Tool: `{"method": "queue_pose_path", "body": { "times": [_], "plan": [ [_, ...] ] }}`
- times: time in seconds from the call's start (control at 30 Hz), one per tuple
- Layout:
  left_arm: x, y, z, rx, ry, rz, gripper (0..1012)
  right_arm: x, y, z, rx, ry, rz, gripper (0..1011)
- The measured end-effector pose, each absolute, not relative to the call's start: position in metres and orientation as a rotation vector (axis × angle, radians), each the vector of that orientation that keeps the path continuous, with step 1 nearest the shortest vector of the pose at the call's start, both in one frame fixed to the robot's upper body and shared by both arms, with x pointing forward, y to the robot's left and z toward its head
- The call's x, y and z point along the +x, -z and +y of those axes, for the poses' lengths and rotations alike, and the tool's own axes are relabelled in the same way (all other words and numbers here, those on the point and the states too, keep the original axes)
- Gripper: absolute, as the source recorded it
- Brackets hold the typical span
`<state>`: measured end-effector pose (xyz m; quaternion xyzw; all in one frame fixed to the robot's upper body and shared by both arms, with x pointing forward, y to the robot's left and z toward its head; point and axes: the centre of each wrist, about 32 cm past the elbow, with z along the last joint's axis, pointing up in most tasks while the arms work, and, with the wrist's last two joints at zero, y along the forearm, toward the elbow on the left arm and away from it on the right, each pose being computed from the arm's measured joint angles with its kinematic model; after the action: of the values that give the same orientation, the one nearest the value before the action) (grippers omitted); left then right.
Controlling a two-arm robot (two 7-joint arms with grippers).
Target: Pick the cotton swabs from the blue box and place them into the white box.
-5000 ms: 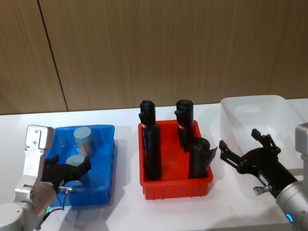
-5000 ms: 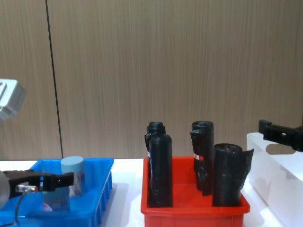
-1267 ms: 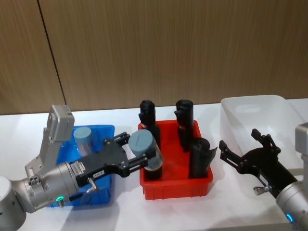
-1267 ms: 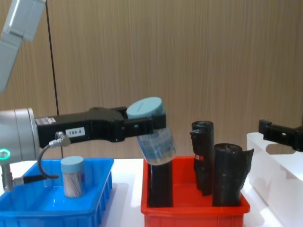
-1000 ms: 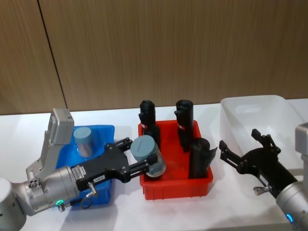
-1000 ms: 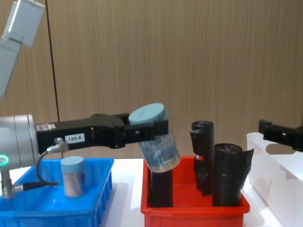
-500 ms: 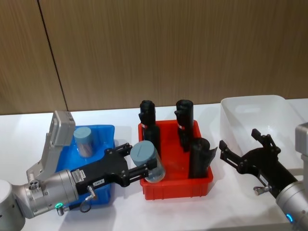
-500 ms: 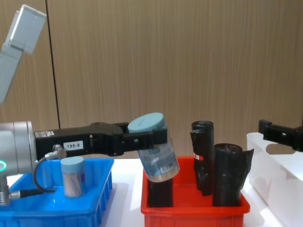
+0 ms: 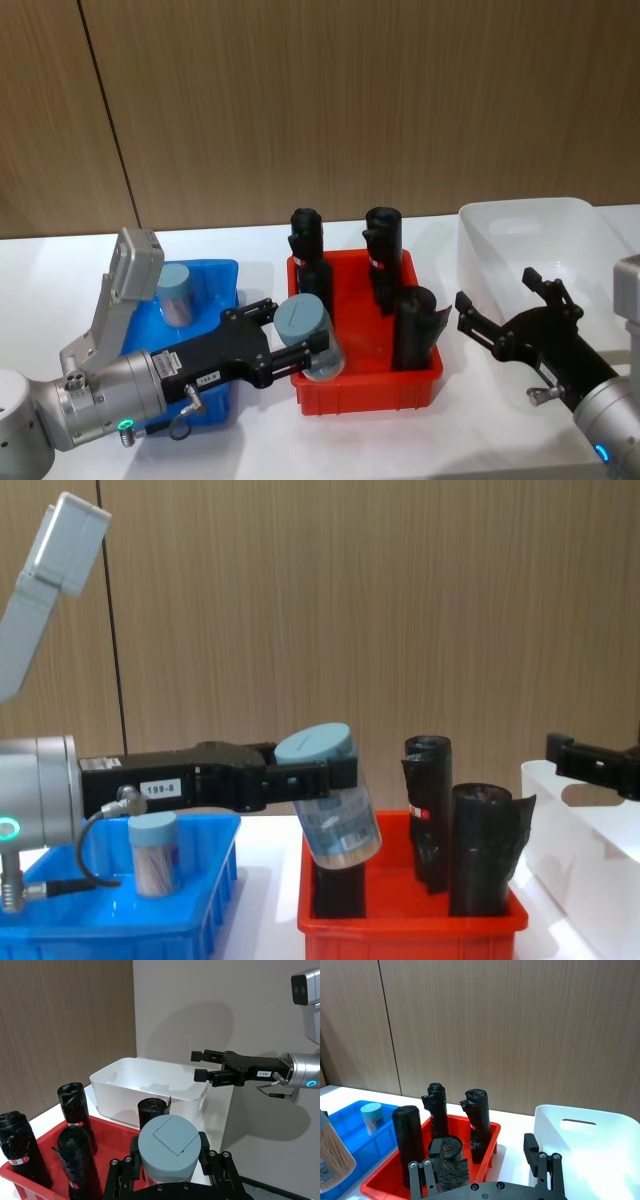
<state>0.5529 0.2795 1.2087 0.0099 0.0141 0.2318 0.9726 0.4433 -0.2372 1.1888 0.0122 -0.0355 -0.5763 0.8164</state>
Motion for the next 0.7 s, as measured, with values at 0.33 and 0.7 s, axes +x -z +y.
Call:
{"method": "queue_pose_path", "body": {
  "times": [0.33, 0.7],
  "plan": [
    [0.5536, -1.2094, 0.2787, 0.023, -0.467, 0.030, 660, 0.4440, -1.1908, -0.2397, 0.001, 1.193, -0.090, 1002],
    [0.5539, -1.2096, 0.2783, 0.025, -0.466, 0.031, 660, 0.4477, -1.1985, -0.2468, -0.059, 1.088, -0.084, 1001]
  ]
}}
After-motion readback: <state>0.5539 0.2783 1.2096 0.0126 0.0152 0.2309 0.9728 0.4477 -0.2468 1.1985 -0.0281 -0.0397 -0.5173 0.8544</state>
